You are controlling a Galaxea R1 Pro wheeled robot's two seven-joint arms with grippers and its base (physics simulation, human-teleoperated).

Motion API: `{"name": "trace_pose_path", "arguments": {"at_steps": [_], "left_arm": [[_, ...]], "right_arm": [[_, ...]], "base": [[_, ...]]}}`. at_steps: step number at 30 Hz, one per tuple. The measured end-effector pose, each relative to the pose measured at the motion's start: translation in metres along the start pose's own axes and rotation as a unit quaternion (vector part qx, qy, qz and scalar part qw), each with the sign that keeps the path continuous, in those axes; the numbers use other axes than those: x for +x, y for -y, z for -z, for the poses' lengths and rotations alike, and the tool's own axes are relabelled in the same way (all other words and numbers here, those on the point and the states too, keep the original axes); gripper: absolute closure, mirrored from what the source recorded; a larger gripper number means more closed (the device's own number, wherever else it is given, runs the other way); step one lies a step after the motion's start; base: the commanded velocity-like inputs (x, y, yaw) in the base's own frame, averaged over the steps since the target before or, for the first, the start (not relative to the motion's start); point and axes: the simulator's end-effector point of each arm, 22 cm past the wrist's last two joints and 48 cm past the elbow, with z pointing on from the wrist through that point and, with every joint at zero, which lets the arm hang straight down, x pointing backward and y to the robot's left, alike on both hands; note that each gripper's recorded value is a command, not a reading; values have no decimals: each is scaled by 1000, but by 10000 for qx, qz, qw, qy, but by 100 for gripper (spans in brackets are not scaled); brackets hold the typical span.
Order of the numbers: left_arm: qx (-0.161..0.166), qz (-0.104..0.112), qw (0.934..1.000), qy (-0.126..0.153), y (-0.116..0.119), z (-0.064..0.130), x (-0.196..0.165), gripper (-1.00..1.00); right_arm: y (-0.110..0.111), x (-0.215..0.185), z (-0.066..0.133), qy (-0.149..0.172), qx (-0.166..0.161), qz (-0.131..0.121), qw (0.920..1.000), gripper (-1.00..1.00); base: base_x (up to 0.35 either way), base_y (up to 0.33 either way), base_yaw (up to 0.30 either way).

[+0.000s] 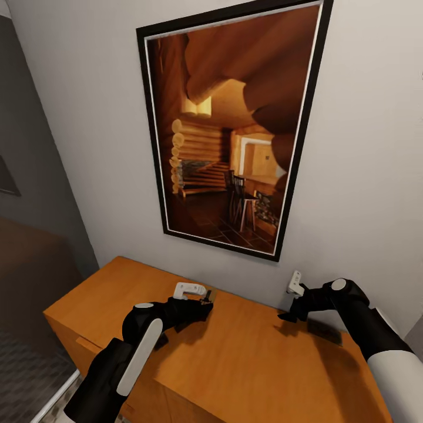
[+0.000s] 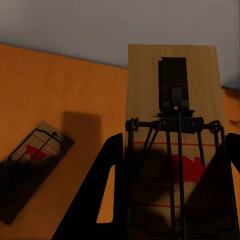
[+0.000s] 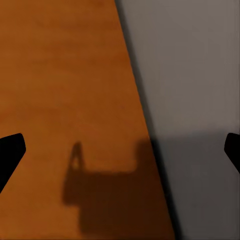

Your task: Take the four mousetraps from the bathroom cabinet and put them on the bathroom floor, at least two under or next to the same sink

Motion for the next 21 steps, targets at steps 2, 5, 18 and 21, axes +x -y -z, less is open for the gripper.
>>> {"name": "trace_pose_path", "arguments": {"at_steps": [2,5,18,21], "left_arm": [[0,0,10000,0,0,0,0,100],[2,1,10000,0,0,0,0,100],[1,0,10000,0,0,0,0,100],[1,-1,10000,1,0,0,0,100]], "right_arm": [[0,0,0,0,0,0,10000,-100],[0,0,0,0,0,-1,10000,-100],[0,0,0,2,-6,6,10000,-100],[0,0,0,1,-7,3,10000,-100]], "base": [[0,-14,0],[0,-5,0],[0,0,0],[0,0,0]]}}
